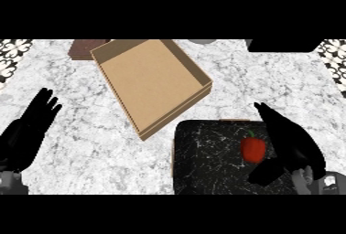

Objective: Pick the bell pepper from the tray and place it in the cardboard box

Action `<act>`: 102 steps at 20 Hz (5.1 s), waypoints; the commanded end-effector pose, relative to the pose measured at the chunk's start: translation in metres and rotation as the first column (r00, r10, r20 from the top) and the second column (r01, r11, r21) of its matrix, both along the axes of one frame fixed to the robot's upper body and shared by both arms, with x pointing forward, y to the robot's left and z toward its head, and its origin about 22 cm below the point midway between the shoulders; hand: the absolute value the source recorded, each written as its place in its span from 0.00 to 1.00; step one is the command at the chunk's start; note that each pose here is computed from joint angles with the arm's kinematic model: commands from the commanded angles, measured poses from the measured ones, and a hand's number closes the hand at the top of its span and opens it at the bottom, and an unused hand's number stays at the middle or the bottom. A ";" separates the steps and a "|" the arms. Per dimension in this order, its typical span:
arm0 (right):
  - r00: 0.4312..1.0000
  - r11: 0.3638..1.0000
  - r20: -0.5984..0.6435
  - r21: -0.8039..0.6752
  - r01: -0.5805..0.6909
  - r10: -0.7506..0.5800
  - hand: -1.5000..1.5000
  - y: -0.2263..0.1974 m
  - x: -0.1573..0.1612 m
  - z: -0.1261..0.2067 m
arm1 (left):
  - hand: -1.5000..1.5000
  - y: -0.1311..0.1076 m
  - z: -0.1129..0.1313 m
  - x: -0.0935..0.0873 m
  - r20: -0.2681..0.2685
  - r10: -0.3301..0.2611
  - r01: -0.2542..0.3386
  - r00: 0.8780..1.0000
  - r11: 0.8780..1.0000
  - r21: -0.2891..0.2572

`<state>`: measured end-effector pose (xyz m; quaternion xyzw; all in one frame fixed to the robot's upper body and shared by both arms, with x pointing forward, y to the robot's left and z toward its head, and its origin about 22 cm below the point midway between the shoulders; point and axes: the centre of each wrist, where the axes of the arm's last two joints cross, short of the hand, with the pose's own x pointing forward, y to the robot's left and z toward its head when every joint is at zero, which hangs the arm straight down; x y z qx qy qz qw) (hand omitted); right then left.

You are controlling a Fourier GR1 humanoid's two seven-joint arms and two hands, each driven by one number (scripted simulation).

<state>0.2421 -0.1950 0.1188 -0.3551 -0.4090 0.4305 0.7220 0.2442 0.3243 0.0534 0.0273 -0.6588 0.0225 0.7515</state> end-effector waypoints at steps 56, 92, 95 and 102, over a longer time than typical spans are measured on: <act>0.993 0.983 -0.055 -0.146 -0.113 0.106 1.00 0.120 0.042 -0.057 | 0.50 -0.011 0.001 0.003 0.002 -0.052 0.052 0.999 0.999 0.003; 0.751 0.964 0.656 -0.150 0.221 -0.070 1.00 0.273 0.111 0.161 | 0.50 -0.048 0.009 0.042 0.019 -0.179 0.179 0.984 0.984 0.002; 0.771 0.954 0.634 -0.187 0.233 -0.064 1.00 0.268 0.127 0.155 | 0.50 -0.040 0.008 0.038 0.027 -0.136 0.136 0.990 0.991 0.009; 0.767 0.959 0.640 -0.192 0.207 -0.038 1.00 0.261 0.142 0.137 | 0.50 -0.040 0.012 0.043 0.027 -0.123 0.123 0.992 0.992 0.008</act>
